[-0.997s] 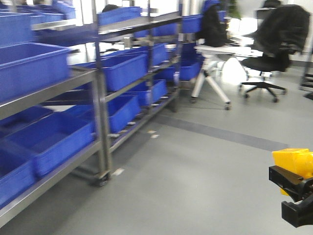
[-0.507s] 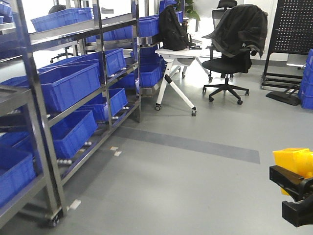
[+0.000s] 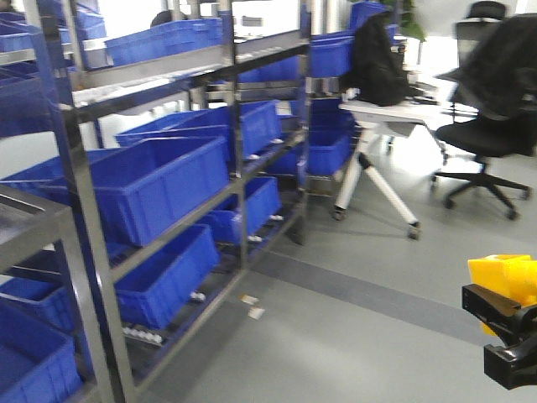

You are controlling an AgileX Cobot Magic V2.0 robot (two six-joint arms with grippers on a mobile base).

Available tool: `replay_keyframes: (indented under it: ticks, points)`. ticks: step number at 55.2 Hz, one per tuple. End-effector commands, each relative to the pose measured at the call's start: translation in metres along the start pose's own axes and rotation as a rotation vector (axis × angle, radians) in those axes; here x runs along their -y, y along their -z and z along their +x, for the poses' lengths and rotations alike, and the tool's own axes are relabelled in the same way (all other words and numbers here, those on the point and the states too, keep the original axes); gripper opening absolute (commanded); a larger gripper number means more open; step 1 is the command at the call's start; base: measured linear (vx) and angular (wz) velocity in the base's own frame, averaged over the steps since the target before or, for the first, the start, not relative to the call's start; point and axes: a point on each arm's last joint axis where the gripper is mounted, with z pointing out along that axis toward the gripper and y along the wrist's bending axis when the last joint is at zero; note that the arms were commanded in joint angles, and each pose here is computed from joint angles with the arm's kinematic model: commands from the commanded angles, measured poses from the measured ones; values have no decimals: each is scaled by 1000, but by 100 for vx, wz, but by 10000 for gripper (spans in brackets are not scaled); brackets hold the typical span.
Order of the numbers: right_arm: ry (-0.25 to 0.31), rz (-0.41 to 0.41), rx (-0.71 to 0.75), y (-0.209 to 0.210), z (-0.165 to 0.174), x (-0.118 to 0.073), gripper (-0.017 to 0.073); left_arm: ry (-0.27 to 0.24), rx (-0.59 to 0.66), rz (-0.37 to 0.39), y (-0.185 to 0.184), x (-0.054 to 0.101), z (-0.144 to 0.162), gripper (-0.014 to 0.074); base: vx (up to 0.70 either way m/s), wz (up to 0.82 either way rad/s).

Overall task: Pick red and yellow blocks into blue bin
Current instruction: 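Drive the base to the blue bin holding both blocks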

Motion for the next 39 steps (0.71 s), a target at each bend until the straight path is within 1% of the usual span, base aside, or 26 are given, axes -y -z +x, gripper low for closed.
replay_keyframes:
  ticks: [1,20,39]
  points:
    - [-1,36,100,6,-16,3,-10,20,105,-24,3,-2,-16,2,51,38]
    - [-1,36,100,6,-16,3,-10,20,105,-24,3,-2,-16,2,48,49]
    - [-1,37,101,6,-16,3,-10,20,105,-24,3,-2,-16,2,39,75]
